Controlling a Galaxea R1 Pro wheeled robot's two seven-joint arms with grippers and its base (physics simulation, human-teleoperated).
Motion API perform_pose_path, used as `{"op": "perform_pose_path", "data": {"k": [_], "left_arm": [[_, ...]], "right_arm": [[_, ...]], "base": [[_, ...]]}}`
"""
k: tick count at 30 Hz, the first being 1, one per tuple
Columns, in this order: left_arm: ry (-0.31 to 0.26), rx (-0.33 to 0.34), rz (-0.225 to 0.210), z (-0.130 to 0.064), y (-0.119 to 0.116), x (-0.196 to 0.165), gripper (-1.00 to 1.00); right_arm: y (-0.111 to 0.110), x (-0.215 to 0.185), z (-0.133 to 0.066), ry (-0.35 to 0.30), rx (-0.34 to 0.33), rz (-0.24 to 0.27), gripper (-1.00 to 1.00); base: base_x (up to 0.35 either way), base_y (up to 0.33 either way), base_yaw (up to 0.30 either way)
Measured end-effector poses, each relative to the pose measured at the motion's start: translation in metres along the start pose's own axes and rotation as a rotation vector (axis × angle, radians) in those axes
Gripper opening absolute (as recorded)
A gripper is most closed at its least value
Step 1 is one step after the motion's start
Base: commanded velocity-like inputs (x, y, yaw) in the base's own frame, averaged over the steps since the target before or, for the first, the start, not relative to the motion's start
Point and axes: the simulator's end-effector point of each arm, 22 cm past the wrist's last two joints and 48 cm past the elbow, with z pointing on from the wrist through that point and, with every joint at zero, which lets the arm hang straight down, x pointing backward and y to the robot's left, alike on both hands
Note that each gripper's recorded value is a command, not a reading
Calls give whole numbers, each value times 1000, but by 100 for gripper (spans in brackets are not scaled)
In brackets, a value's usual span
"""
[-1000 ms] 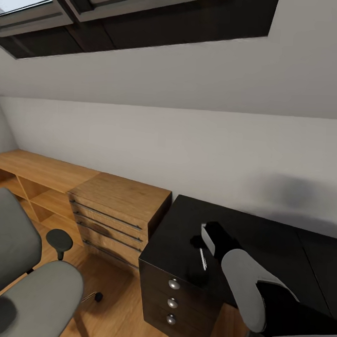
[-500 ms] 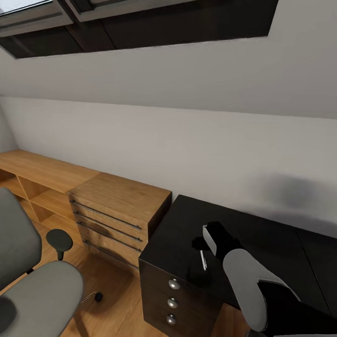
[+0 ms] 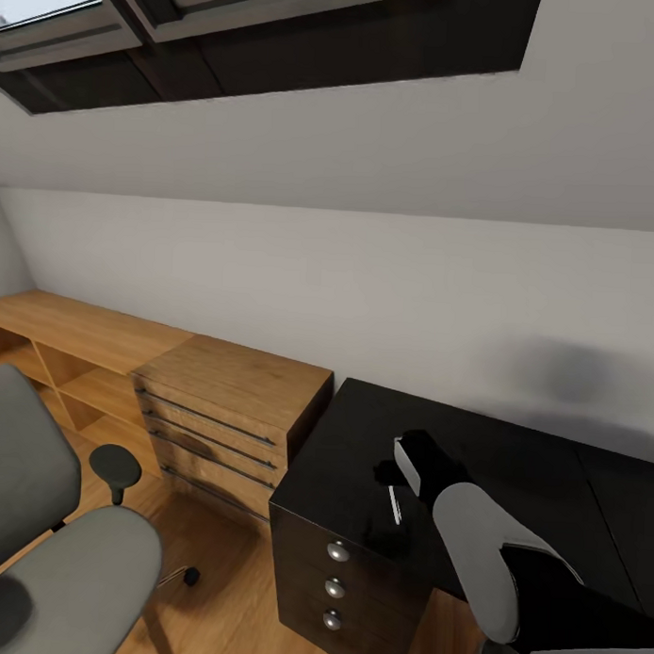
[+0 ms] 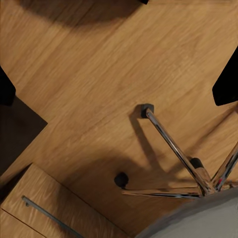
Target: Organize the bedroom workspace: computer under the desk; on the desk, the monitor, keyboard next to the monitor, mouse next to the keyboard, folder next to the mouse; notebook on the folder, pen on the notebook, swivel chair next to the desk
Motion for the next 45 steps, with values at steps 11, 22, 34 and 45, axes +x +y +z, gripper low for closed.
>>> {"op": "perform_pose_path", "data": {"k": [11, 22, 34, 45], "left_arm": [[-12, -2, 5, 1, 4, -4, 100], [-20, -6, 11, 9, 9, 0, 100], [-22, -6, 12, 22, 11, 13, 100], [-23, -6, 12, 33, 12, 26, 100]], "right_arm": [[-3, -2, -1, -6, 6, -3, 100], [-13, 1, 10, -10, 19, 5, 100], [-13, 7, 26, -13, 19, 6, 100], [-11, 16, 43, -9, 16, 6, 100]], "base": [[0, 0, 0], [0, 0, 0], [0, 0, 0], [0, 0, 0]]}}
